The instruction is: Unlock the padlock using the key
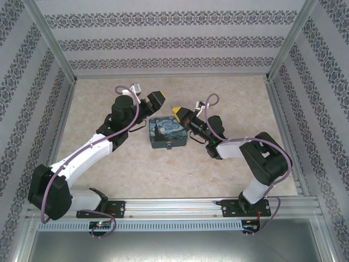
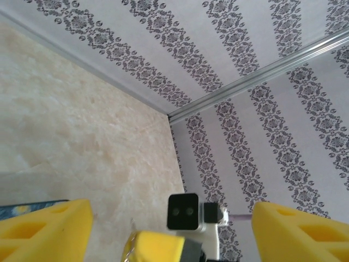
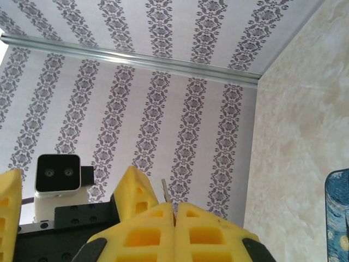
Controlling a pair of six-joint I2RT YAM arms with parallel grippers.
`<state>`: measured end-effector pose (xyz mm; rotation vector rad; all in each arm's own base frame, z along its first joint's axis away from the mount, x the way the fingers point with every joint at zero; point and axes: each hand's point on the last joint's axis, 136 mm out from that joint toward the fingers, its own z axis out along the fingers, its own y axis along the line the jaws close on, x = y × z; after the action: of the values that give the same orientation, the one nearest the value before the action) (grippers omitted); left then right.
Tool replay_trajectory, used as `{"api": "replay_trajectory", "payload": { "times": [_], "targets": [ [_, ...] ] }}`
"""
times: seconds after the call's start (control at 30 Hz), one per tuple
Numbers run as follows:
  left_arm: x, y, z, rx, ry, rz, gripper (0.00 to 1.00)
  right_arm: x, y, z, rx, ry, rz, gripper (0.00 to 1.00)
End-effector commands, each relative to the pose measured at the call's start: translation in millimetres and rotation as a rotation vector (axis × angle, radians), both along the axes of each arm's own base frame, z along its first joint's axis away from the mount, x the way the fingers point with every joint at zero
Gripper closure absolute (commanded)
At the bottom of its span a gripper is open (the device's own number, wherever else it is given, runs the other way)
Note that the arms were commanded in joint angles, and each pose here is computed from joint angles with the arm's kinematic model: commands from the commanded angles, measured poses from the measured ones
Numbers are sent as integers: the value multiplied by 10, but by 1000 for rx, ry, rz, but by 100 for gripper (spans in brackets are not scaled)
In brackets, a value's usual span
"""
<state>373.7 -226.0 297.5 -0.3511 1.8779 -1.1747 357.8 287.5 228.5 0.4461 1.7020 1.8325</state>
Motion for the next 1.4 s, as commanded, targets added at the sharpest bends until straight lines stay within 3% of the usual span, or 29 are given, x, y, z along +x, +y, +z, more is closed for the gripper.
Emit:
{"api": "replay_trajectory", "payload": {
  "times": [0.0,0.27,0.63,0.97,1.37],
  "targets": [
    [-111,122,-253,82,62,5,20,-95,-24,52,-88,-32,39,100],
    [-378,150,-584,171,148,-64,16,-170,-166,-164,-357,60,41,100],
    [-829,-175,-1245,329,247,-263,14,-109,-148,-647,-564,194,61,100],
    [-1063,-362,-1875,419,250,-408,14,44,46,-697,-505,207,101,100],
    [-1021,-574,-2243,498,230,-496,29,108,112,-848,-451,251,106,100]
  ]
}}
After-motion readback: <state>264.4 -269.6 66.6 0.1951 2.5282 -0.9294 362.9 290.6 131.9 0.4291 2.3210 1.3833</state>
